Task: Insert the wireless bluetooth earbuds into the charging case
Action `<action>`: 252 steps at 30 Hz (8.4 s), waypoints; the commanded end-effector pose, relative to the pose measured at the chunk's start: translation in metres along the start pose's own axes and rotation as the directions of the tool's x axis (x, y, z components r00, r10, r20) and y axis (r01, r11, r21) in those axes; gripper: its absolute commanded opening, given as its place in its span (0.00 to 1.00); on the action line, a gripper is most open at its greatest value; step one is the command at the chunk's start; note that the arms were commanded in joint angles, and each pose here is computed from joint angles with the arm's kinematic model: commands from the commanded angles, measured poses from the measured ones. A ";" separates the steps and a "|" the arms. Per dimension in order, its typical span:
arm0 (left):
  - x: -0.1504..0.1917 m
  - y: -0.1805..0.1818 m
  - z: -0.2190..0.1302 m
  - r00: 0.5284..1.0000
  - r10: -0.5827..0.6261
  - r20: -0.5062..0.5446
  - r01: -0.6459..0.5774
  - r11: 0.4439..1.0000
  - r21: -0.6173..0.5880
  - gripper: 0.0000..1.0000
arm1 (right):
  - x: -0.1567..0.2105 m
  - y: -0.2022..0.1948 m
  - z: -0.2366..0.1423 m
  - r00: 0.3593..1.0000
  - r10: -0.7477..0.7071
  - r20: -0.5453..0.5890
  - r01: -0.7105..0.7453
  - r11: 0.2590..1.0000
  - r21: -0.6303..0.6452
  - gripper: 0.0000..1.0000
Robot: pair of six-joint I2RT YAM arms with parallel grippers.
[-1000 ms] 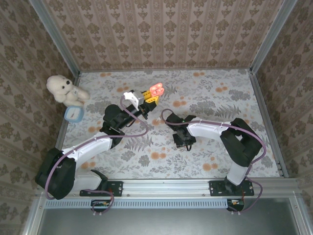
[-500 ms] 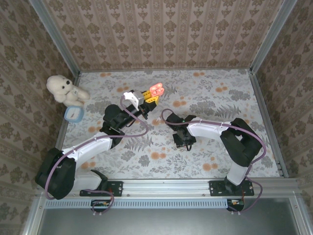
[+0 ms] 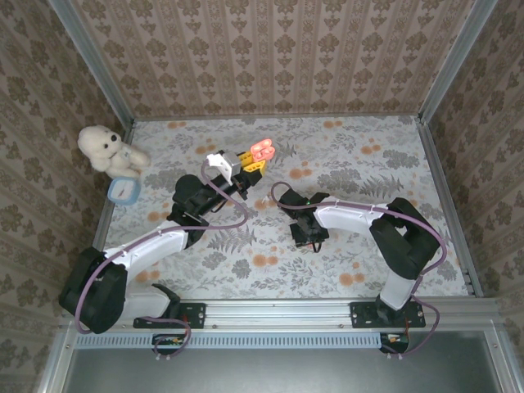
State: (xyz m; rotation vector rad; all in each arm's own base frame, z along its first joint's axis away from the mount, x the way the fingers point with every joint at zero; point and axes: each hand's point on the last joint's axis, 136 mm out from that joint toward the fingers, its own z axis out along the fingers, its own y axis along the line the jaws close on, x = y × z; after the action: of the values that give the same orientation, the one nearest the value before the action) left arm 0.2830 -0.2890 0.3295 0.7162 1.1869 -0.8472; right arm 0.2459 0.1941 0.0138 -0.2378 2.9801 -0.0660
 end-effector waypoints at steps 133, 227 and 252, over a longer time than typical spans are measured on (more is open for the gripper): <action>-0.056 -0.035 0.022 0.980 0.185 0.071 -0.195 0.965 0.174 0.00 | -0.140 0.022 -0.346 0.360 0.164 0.918 0.381 0.873 -0.305 0.26; -0.008 -0.002 0.039 0.991 0.133 0.027 -0.134 0.990 0.053 0.00 | -0.172 -0.358 -0.038 0.389 0.874 0.290 -0.912 0.409 -0.009 0.64; -0.009 0.015 0.059 0.993 0.077 0.088 -0.082 0.995 0.059 0.00 | -0.135 -0.363 0.003 0.138 0.972 0.190 -0.990 0.129 0.061 0.62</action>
State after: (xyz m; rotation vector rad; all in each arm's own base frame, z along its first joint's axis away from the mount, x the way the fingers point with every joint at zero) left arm 0.3206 -0.3314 0.3246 0.7977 1.1402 -0.8246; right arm 0.4550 -0.1533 0.0531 1.5671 2.3790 -0.1369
